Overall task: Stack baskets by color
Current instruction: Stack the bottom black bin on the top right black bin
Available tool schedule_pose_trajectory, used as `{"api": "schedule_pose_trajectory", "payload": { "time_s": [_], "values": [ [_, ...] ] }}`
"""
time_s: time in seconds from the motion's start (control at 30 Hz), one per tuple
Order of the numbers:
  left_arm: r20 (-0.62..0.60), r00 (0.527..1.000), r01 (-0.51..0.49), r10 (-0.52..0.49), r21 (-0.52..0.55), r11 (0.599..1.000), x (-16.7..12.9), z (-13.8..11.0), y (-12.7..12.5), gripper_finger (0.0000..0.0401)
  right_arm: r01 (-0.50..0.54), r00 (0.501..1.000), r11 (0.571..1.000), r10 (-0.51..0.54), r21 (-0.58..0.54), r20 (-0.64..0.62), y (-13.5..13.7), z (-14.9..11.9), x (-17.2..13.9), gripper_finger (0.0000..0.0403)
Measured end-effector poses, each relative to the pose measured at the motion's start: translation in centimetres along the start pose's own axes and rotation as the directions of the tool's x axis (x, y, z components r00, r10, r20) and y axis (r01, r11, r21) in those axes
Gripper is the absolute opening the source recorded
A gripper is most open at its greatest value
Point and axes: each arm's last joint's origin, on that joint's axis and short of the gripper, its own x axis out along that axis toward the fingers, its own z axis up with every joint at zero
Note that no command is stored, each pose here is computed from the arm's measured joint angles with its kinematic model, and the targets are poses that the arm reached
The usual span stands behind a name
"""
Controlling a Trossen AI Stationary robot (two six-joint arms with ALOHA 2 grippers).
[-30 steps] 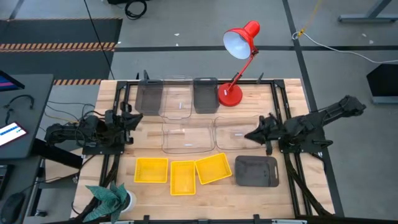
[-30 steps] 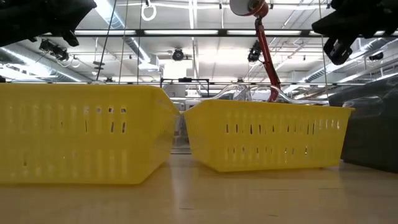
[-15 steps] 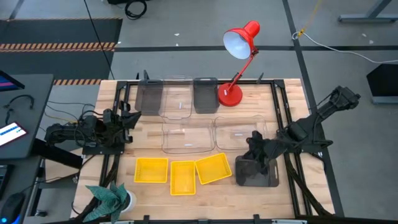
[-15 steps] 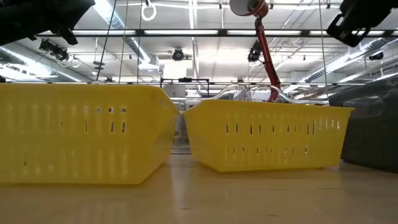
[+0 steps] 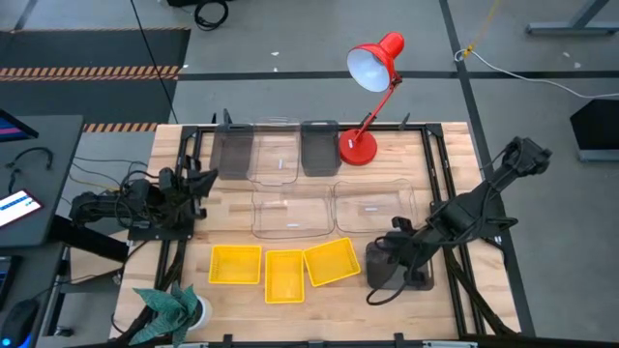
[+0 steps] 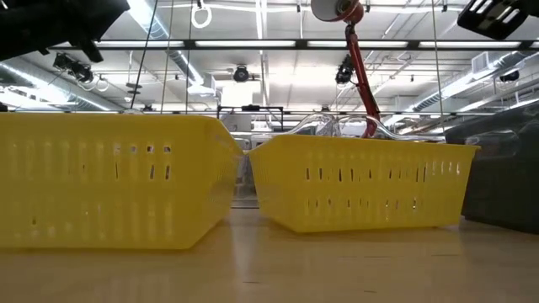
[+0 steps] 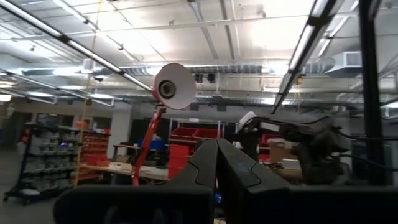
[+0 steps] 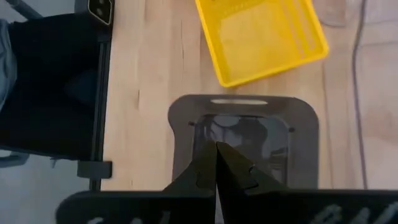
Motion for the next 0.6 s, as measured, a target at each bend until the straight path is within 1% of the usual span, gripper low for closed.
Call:
{"api": "schedule_pose_trajectory", "payload": {
  "time_s": [0.07, 0.17, 0.27, 0.37, 0.47, 0.53, 0.6],
  "values": [
    [-0.001, 1.000, -0.016, 0.016, 0.000, 1.000, 0.0, 0.0, 0.0, 0.0013, -0.007, 1.000, 0.999, 0.007, 0.042, 0.011, 0.4, 0.7, 0.5, 0.0005],
    [-0.001, 1.000, -0.026, 0.026, 0.000, 1.000, 0.0, 0.0, 0.1, 0.0018, 0.002, 1.000, 0.983, -0.003, 0.181, 0.007, 0.8, 1.9, 1.5, 0.0005],
    [-0.001, 1.000, -0.026, 0.026, -0.001, 1.000, 0.0, 0.0, 0.1, 0.0019, 0.016, 1.000, 0.949, -0.008, 0.314, -0.027, 1.4, 3.0, 2.6, 0.0005],
    [-0.001, 1.000, -0.026, 0.026, -0.001, 1.000, 0.0, 0.0, 0.1, 0.0015, 0.042, 0.998, 0.904, -0.021, 0.426, -0.052, 1.9, 3.9, 4.0, 0.0005],
    [-0.001, 1.000, -0.027, 0.027, -0.001, 1.000, 0.0, 0.0, 0.1, 0.0012, 0.062, 0.995, 0.882, -0.019, 0.468, -0.096, 2.3, 4.6, 5.3, 0.0018],
    [0.000, 1.000, -0.027, 0.027, -0.002, 1.000, 0.0, 0.0, 0.1, 0.0011, 0.087, 0.992, 0.867, -0.030, 0.490, -0.123, 2.4, 4.9, 6.0, 0.0039],
    [-0.001, 1.000, -0.027, 0.027, -0.004, 1.000, 0.0, 0.0, 0.1, 0.0010, 0.126, 0.985, 0.844, -0.045, 0.522, -0.166, 2.2, 4.9, 6.9, 0.0065]
  ]
}}
